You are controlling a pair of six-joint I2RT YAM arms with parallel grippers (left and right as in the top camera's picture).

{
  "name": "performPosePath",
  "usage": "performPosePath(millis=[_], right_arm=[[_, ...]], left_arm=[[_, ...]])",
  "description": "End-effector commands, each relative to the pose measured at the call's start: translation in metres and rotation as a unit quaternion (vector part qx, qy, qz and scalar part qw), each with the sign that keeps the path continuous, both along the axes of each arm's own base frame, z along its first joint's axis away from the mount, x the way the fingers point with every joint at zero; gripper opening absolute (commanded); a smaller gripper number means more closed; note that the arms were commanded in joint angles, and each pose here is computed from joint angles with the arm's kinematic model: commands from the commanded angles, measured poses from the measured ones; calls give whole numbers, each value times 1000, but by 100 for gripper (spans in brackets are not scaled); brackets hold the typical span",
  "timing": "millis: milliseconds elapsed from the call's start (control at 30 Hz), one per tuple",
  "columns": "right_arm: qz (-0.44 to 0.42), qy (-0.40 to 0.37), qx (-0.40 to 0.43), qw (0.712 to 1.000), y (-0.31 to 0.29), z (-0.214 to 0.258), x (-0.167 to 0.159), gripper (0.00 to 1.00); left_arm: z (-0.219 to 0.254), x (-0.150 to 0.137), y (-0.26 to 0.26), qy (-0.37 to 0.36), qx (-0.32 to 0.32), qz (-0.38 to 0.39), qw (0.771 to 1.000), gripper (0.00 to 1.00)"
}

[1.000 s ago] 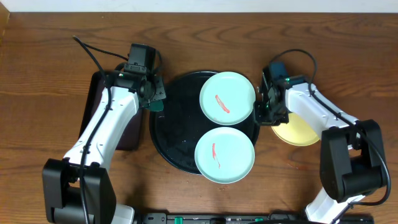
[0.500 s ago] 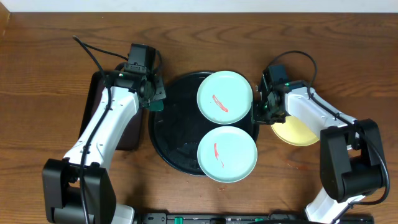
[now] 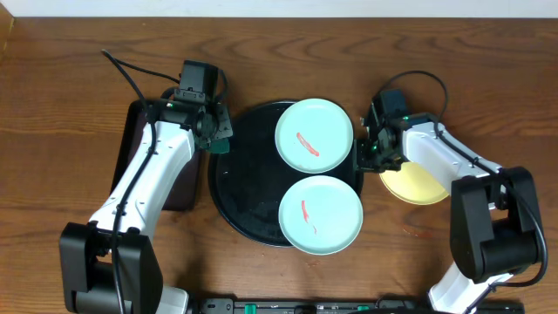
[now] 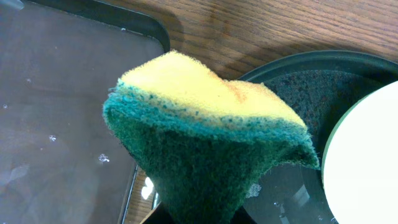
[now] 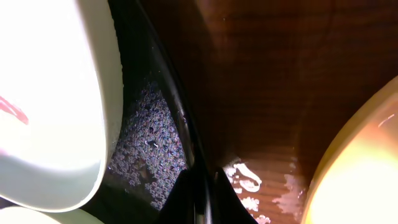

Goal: Clean dirty plates on tray and stack at the side
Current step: 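Move the right gripper back to the upper light-green plate rim, then grasp the upper light-green plate rim with the right gripper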

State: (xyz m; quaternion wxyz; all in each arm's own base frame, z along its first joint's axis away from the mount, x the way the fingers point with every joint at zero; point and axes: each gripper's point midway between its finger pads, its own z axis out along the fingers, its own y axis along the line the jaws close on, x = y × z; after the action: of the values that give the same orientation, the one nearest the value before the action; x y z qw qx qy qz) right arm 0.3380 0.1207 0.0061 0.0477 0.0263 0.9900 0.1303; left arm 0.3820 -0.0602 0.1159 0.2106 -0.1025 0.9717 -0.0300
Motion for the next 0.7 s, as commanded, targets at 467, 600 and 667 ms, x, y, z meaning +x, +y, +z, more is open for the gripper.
performPosePath(millis=[467,600,667], right_arm=[[-33,29,-23,999,-24,17,5,27],[-9,64,-25,998,-23,40,-5,31],[7,81,-15,997,-20,48,-13,32]], left_arm=[[10,9,-1,-21,0,-5,1000,8],[10,9,-1,-21,0,-5,1000,8],[10,9,-1,-21,0,-5,1000,8]])
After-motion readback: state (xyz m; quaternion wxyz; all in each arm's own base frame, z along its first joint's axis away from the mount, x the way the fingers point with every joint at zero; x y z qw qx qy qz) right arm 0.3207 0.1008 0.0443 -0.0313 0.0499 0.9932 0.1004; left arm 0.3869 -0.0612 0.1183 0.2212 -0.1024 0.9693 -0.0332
